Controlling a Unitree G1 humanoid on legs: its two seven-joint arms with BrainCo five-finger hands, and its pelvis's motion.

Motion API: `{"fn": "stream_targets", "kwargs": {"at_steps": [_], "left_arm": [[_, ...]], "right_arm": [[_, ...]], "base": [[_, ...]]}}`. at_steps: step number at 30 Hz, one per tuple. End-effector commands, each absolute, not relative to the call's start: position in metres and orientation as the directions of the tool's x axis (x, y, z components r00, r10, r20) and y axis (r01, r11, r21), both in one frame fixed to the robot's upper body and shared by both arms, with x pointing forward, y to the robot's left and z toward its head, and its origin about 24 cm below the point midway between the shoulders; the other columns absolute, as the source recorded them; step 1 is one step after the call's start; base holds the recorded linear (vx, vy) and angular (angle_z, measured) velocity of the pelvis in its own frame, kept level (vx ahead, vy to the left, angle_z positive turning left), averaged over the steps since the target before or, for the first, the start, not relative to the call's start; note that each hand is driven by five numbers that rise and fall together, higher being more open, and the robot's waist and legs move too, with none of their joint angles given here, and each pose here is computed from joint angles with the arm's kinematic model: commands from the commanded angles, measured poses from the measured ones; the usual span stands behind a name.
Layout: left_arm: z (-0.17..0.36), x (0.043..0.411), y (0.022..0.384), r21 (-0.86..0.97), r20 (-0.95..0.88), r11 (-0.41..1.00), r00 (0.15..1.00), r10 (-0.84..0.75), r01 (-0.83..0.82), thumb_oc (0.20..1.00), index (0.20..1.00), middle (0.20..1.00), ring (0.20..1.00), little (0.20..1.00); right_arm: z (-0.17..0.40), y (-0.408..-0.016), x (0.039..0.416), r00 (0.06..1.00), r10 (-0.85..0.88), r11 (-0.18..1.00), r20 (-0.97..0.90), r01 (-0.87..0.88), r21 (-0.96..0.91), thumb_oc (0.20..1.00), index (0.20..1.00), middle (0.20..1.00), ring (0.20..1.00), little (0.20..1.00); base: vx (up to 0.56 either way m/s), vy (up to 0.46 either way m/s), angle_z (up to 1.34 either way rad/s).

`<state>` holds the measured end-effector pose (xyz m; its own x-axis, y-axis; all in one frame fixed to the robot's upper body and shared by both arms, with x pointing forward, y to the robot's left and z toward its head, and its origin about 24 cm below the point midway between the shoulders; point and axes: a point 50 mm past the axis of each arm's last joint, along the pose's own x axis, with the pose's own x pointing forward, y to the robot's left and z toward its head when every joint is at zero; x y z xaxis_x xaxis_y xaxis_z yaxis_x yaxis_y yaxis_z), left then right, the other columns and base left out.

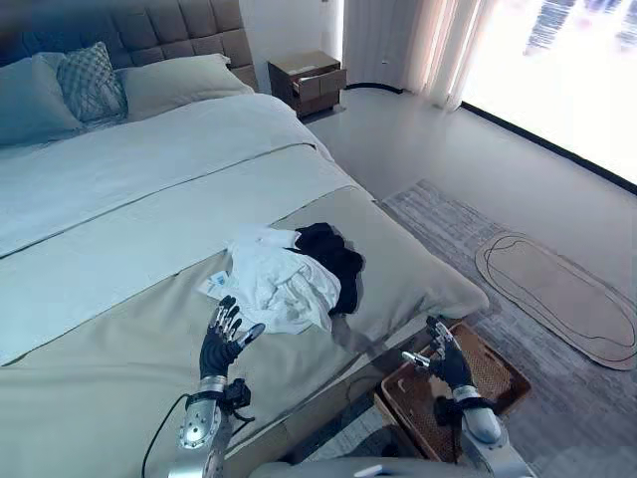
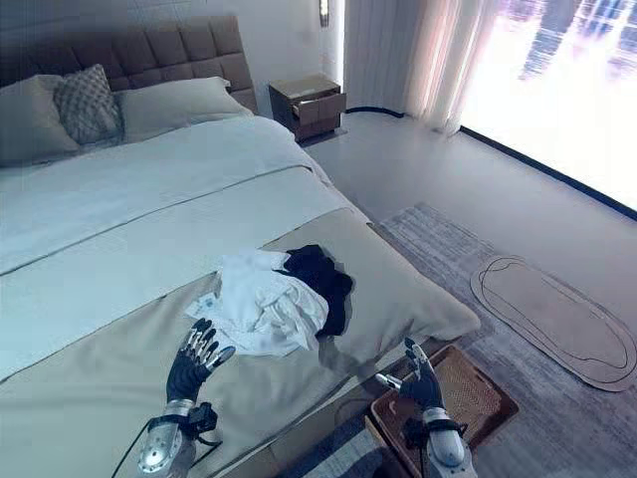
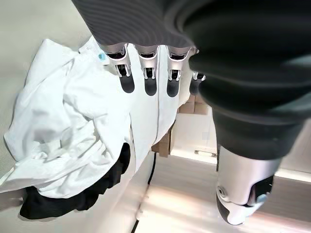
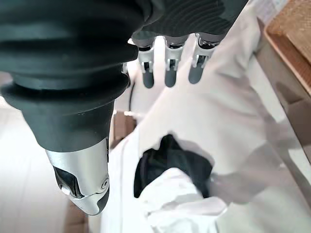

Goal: Pick up clothes into the bucket

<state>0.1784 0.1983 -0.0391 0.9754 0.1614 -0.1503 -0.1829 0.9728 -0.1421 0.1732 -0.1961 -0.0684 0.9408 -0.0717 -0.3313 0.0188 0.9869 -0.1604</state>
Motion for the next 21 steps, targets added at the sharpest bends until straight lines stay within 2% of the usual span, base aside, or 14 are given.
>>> {"fn": "stream_targets", "kwargs": {"at_steps": [1,7,14,21], "left_arm": [[-0.015,0.196,0.209,-0.109,0.003,0.981,0.987,0.159,-0.158,1.0,1.0,1.0,1.0,1.0],[-0.013,0.197,0.211,-0.046,0.016,0.985,0.986,0.165,-0.164,1.0,1.0,1.0,1.0,1.0],[-0.015,0.199,0.214,0.151,0.013,0.979,0.991,0.135,-0.135,1.0,1.0,1.0,1.0,1.0],[0.003,0.22,0.213,0.316,0.124,0.939,0.987,0.102,-0.136,1.0,1.0,1.0,1.0,1.0]], "right_arm": [[-0.042,-0.187,0.195,0.984,-0.04,0.991,-0.176,0.017,-0.131,1.0,1.0,1.0,1.0,1.0],[-0.041,-0.19,0.195,0.984,-0.051,0.991,-0.171,0.028,-0.134,1.0,1.0,1.0,1.0,1.0],[-0.034,-0.2,0.201,0.988,-0.061,0.987,-0.143,0.038,-0.159,1.0,1.0,1.0,1.0,1.0],[-0.017,-0.199,0.221,0.998,-0.028,0.985,-0.06,0.018,-0.169,1.0,1.0,1.0,1.0,1.0]], "base": [[-0.47,0.068,-0.31],[0.0,0.0,0.0],[0.01,0.033,0.0],[-0.1,0.076,-0.04]]}}
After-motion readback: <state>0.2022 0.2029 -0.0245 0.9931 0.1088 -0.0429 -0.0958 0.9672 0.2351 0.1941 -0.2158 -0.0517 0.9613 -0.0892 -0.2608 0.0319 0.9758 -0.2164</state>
